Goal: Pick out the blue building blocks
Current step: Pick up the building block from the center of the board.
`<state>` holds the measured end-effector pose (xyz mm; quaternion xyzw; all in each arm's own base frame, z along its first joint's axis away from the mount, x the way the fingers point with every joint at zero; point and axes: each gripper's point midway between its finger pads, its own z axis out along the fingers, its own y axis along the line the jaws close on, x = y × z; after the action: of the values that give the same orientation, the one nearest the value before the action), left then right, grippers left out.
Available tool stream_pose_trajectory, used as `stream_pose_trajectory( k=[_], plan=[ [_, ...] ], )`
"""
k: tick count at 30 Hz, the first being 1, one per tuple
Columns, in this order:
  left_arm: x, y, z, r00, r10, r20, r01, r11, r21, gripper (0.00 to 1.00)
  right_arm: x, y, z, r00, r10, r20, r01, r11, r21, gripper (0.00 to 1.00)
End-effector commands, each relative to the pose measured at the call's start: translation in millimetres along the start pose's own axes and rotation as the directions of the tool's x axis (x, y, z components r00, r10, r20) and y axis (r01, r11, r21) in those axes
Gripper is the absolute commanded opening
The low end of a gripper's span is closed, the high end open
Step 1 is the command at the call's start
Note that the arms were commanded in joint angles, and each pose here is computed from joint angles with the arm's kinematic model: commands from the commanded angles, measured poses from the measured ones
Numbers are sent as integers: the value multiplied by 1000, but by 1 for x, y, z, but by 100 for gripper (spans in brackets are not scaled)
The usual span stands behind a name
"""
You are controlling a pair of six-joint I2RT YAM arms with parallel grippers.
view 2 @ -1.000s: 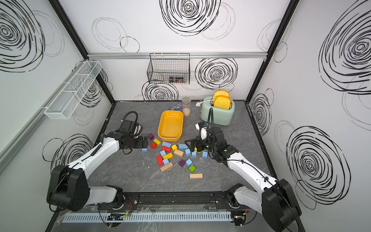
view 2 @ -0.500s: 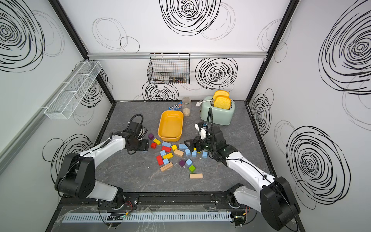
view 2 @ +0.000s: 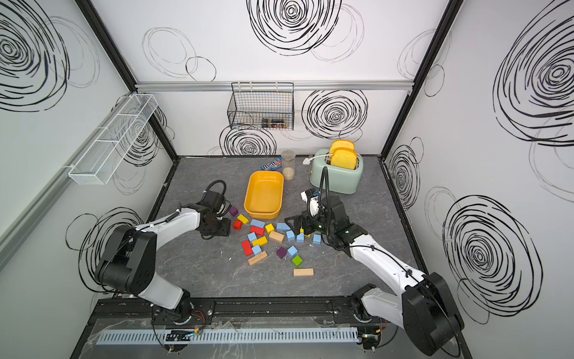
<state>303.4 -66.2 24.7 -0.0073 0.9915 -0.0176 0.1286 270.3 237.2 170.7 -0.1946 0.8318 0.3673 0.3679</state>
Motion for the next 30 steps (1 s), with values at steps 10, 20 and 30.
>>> stream_pose_trajectory(
  k=[10,20,30],
  plan=[
    [-4,2,15,1000,-7,0,7,1000,-11,51,3,2,1,1000,-8,7,8,1000,-17,98],
    [-11,5,16,1000,-21,6,21,1000,-9,54,2,2,0,1000,-17,16,17,1000,-12,98],
    [-14,7,18,999,-38,6,38,999,7,43,4,18,-2,999,-41,10,42,994,-101,98]
  ],
)
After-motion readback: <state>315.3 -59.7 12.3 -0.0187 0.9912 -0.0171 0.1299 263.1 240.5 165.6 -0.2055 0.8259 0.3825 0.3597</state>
